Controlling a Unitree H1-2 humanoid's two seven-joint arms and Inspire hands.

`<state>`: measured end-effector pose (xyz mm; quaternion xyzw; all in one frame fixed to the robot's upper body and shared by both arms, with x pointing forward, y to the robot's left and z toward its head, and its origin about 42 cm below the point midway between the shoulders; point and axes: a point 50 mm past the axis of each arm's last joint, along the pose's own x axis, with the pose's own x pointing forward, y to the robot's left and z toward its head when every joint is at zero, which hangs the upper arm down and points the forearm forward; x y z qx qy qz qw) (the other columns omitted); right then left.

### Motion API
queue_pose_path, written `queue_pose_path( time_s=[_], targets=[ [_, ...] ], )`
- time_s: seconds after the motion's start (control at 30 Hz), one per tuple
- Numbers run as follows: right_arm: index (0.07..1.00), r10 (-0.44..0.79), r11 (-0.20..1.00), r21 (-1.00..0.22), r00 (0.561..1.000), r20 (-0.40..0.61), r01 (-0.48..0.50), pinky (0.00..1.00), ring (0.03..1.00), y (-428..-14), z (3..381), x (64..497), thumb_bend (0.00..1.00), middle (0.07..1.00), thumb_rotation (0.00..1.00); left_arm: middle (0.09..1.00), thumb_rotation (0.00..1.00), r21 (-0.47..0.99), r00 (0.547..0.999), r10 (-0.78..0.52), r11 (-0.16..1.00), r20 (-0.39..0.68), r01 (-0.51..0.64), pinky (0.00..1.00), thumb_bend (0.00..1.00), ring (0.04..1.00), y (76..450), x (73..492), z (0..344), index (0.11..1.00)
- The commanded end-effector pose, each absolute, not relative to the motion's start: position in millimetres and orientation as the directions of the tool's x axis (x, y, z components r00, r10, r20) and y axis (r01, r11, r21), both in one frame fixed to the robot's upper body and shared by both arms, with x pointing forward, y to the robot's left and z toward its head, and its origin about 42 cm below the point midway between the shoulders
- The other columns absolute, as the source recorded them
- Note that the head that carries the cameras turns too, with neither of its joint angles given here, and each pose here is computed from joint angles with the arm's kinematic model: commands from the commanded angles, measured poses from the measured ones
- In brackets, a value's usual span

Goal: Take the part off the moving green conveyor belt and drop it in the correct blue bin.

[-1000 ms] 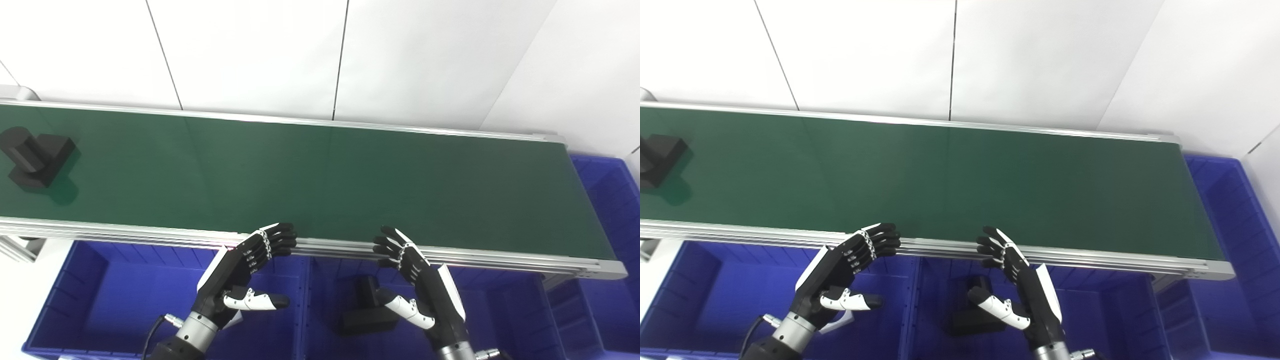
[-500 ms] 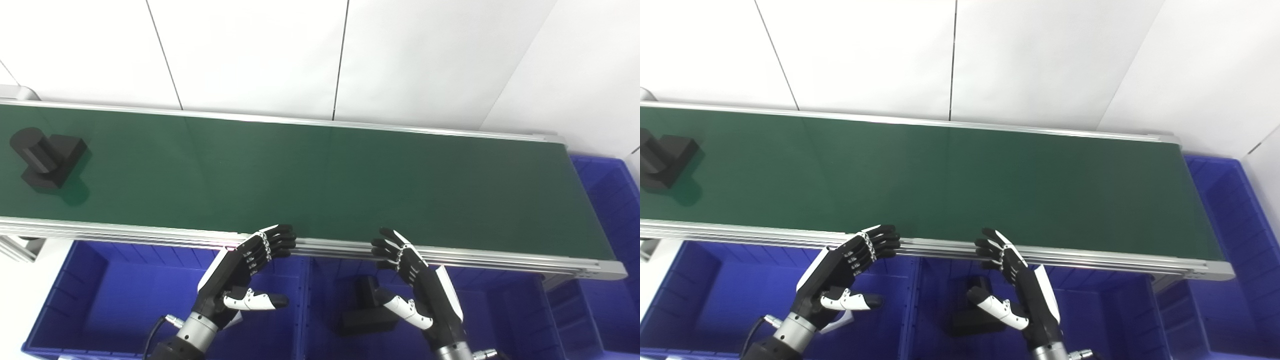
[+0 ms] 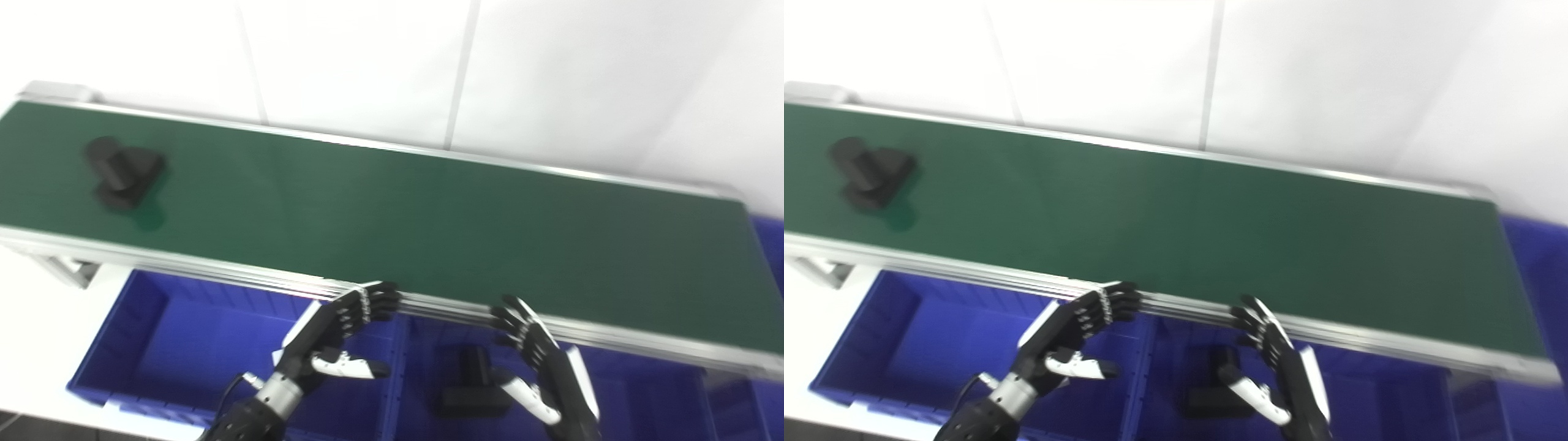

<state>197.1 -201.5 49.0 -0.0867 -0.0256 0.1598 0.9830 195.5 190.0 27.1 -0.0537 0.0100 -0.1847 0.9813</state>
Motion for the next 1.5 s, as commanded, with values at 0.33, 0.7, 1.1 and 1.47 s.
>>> queue_pose_path(
  time_s=[0.33, 0.7, 1.1, 1.47],
  targets=[
    [0.907, 0.323, 0.937, -0.176, 0.940, 0.112, -0.301, 0.71, 0.798, -206, 46, 210, 0.69, 0.831, 0.61, 0.787, 0.22, -0.092, 0.927, -0.369, 0.923, 0.062, 0.374, 0.76, 0.99, 0.777, 178, 207, 22, 0.785],
    [0.907, 0.324, 0.936, -0.179, 0.941, 0.099, -0.304, 0.71, 0.796, -207, 40, 213, 0.66, 0.831, 0.60, 0.786, 0.23, -0.091, 0.926, -0.373, 0.922, 0.056, 0.377, 0.74, 1.00, 0.770, 176, 211, 15, 0.776],
    [0.904, 0.323, 0.938, -0.168, 0.941, 0.102, -0.304, 0.70, 0.790, -209, 40, 215, 0.65, 0.829, 0.56, 0.776, 0.20, -0.089, 0.926, -0.373, 0.922, 0.054, 0.377, 0.73, 1.00, 0.758, 173, 214, 13, 0.762],
    [0.900, 0.302, 0.948, -0.149, 0.944, 0.131, -0.283, 0.71, 0.792, -215, 47, 214, 0.64, 0.822, 0.57, 0.775, 0.19, -0.089, 0.927, -0.371, 0.923, 0.056, 0.375, 0.73, 1.00, 0.759, 168, 215, 14, 0.759]
  ],
)
